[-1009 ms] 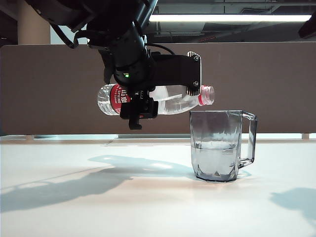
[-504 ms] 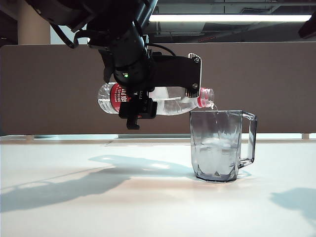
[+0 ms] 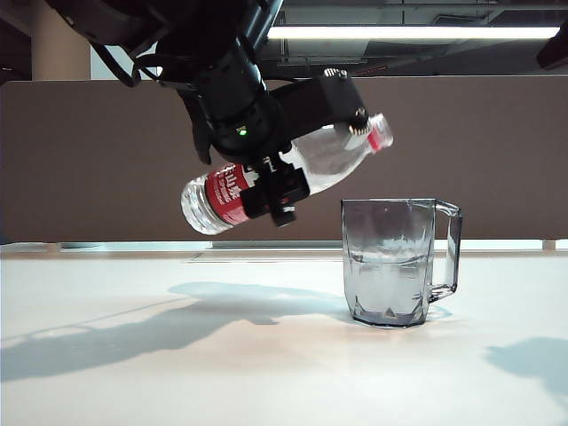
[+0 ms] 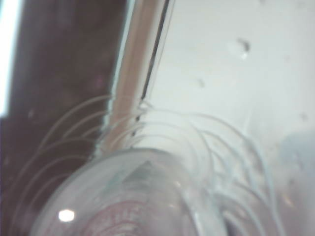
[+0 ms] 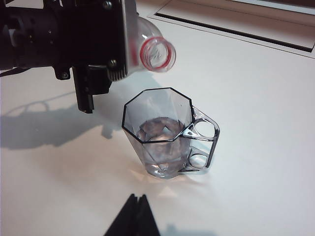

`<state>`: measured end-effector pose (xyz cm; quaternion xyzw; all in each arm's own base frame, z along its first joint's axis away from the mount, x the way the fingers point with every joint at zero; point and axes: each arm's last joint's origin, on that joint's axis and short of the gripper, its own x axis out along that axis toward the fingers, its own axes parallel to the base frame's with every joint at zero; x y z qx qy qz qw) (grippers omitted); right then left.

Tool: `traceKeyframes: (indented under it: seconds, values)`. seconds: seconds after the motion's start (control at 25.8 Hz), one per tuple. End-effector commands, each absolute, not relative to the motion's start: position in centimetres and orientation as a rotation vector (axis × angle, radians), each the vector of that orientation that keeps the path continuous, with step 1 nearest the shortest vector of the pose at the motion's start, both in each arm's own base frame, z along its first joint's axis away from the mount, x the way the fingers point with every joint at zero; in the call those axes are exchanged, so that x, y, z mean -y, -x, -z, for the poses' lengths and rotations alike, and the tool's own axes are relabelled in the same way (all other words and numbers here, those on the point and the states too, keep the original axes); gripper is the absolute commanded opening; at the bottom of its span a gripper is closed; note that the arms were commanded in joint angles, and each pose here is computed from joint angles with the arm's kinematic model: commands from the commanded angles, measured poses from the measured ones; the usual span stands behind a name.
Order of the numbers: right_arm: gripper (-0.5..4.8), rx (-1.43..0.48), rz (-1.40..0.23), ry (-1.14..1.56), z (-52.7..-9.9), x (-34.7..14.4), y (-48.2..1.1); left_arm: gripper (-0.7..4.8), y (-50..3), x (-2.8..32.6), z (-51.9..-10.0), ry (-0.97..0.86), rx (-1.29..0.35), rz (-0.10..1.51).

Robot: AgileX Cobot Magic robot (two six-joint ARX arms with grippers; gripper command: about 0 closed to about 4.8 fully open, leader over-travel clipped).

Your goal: Pick up the mineral water bottle with the left hand on the table and pour water into the mug until it's half full.

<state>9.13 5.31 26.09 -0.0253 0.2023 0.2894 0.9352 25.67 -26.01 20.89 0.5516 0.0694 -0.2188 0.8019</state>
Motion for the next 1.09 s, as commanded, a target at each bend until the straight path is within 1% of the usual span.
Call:
traceKeyframes:
  seconds: [0.04, 0.08, 0.16, 0.43, 0.54, 0.62, 0.78, 0.81, 0.97, 1.09]
  values:
    - [-0.05, -0.391, -0.599, 0.051, -26.4, -5.3, -9.1, 2.95, -25.7, 26.2, -21.9, -1.006, -0.125, 0.462]
    - [-0.05, -0.391, -0.599, 0.051, -26.4, -5.3, -9.1, 2.95, -25.6, 26.1, -22.0, -0.969, -0.13, 0.459]
    - [-0.05, -0.391, -0.599, 0.051, -26.4, -5.3, -9.1, 2.95, -25.4, 26.1, -22.8, -0.839, -0.128, 0.484]
    - [-0.05, -0.391, -0.599, 0.051, -26.4, -5.3, -9.1, 2.95, -24.8, 25.7, -24.3, -0.598, -0.134, 0.559]
    - [-0.05, -0.391, -0.599, 0.051, -26.4, -5.3, -9.1, 2.95, -25.0, 25.1, -24.8, -0.488, -0.149, 0.602]
    - [-0.05, -0.391, -0.599, 0.051, -26.4, -5.3, -9.1, 2.95, -25.5, 24.3, -25.4, -0.379, -0.165, 0.607]
    - [-0.05, -0.391, -0.599, 0.051, -26.4, -5.3, -9.1, 2.95, -26.3, 23.0, -26.0, -0.282, -0.177, 0.615]
    - [-0.05, -0.391, -0.599, 0.051, -26.4, -5.3, -9.1, 2.95, -26.6, 22.4, -26.2, -0.263, -0.175, 0.648]
    - [-0.05, -0.391, -0.599, 0.051, -26.4, -5.3, -9.1, 2.95, -27.2, 21.3, -26.6, -0.212, -0.158, 0.897]
    - [-0.05, -0.391, -0.599, 0.051, -26.4, -5.3, -9.1, 2.95, -27.6, 20.5, -26.4, -0.188, -0.176, 1.011]
